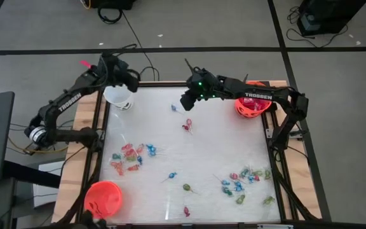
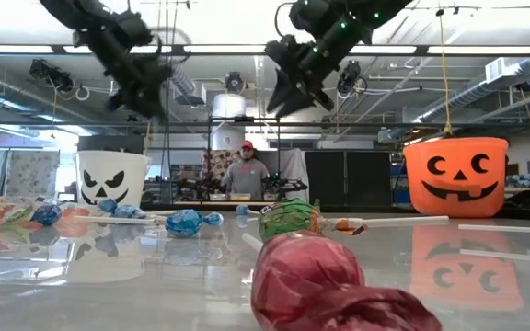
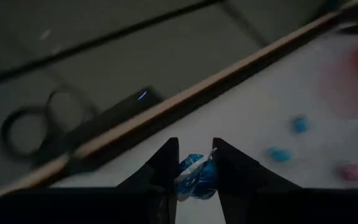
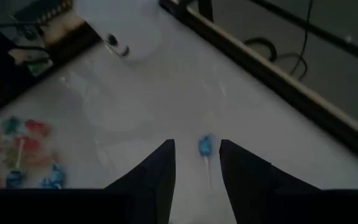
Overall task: Sort candy by brand, put in halloween buckets
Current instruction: Put the blue lollipop into the white bucket
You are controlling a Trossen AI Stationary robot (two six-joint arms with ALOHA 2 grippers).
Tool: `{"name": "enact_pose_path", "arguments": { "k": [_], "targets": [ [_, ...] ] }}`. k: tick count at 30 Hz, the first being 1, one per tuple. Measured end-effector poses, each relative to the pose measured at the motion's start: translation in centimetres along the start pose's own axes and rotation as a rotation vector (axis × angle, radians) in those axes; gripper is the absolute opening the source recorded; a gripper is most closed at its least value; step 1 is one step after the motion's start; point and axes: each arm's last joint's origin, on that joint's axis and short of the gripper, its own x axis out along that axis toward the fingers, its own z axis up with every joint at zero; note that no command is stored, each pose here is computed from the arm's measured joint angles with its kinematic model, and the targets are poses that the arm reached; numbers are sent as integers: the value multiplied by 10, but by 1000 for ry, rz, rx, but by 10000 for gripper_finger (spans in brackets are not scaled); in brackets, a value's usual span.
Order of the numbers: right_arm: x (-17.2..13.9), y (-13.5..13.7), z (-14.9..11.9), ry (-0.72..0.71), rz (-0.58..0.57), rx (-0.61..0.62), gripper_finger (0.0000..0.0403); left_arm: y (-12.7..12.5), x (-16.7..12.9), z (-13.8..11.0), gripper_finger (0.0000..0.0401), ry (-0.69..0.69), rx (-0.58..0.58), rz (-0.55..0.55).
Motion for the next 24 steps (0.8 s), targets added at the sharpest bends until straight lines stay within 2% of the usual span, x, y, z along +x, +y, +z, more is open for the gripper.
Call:
{"name": "enact_pose_path", "arguments": {
  "k": [4, 8, 14, 24],
  "targets": [
    [8, -13, -11, 51, -5, 45, 137, 24, 0, -11, 88, 77, -83, 89],
    [16, -27, -24, 92, -23, 70, 139, 33, 1, -18, 88, 114, -112, 169],
    [22, -45, -34, 133, -7, 117, 139, 36, 13, -30, 88, 206, -108, 192],
    [26, -57, -41, 152, 25, 127, 151, 41, 52, -46, 94, 385, -139, 237]
  ]
}}
